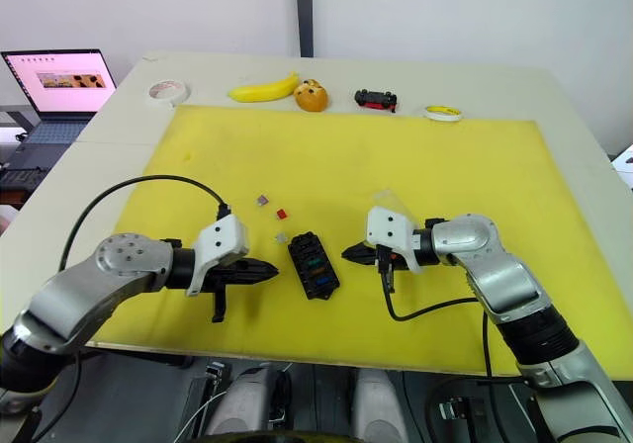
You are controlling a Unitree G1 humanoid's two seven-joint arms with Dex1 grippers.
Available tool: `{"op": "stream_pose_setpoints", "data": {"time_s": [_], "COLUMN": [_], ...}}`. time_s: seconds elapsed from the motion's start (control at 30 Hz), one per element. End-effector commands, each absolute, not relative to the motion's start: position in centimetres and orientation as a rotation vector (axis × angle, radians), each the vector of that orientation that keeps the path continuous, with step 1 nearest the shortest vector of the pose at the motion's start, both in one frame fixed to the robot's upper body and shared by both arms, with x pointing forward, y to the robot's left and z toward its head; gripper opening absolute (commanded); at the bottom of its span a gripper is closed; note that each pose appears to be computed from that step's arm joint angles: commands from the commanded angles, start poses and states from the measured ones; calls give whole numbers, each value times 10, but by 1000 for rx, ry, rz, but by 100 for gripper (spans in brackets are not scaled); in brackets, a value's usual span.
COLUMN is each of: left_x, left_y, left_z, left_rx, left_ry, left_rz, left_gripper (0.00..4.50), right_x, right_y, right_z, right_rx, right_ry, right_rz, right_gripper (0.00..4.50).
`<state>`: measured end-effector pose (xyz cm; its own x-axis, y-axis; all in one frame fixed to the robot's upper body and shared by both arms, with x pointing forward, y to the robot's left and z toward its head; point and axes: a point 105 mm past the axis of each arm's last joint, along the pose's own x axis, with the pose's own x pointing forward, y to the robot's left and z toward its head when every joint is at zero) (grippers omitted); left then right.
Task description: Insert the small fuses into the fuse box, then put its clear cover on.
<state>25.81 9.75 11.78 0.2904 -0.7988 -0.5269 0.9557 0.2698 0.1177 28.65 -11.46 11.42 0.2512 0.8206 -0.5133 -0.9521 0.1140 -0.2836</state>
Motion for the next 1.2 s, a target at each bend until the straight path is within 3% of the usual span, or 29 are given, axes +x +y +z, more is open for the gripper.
{"op": "stream_pose_setpoints", "data": {"time_s": [0.03, 0.17, 0.3, 0.43, 0.8, 1.2], "left_x": [265, 270, 262, 257, 269, 263], "left_y": [90, 79, 50, 42, 47, 65], "left_z": [123, 124, 138, 139, 121, 117], "left_rx": [510, 495, 310, 275, 437, 486], "left_ry": [346, 324, 251, 246, 293, 384], "left_rz": [-1238, -1271, -1414, -1488, -1462, -1448], "left_gripper": [4, 4, 4, 4, 4, 4], "right_x": [280, 274, 269, 265, 266, 262], "right_y": [-104, -99, -99, -100, -106, -110], "right_z": [119, 116, 120, 122, 133, 132], "right_rx": [-652, -655, -647, -649, -645, -633], "right_ry": [215, 236, 238, 241, 244, 257], "right_rz": [1344, 1372, 1383, 1387, 1353, 1330], "right_gripper": [0, 0, 0, 0, 0, 0]}}
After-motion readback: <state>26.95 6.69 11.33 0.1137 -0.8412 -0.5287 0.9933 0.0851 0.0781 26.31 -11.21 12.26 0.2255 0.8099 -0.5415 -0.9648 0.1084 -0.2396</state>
